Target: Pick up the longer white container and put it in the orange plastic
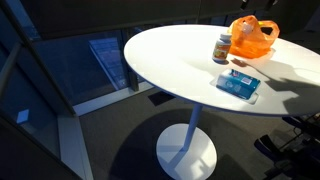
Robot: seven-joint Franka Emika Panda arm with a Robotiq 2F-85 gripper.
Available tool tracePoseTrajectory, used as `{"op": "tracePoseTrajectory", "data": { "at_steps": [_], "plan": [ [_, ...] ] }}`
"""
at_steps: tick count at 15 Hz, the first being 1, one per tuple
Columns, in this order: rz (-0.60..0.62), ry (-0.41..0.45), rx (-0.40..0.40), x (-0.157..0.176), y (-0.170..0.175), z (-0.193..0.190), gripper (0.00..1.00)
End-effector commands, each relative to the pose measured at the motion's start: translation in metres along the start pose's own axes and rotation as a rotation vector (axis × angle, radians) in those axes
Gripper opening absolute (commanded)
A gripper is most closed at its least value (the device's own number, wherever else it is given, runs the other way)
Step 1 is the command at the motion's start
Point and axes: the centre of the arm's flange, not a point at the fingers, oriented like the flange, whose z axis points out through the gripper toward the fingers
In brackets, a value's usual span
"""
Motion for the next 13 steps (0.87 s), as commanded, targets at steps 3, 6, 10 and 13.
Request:
{"op": "tracePoseTrajectory", "data": {
  "at_steps": [3, 6, 10, 13],
  "plan": [
    [-0.138, -0.074, 0.031, -0.039, -0.027, -0.06, 1.0],
    [-0.204, -0.095, -0.014, -0.06, -0.037, -0.08, 1.0],
    [-0.252, -0.132, -0.034, -0.077, -0.041, -0.093, 1.0],
    [-0.228, -0.128, -0.028, -0.076, -0.044, -0.086, 1.0]
  ]
}}
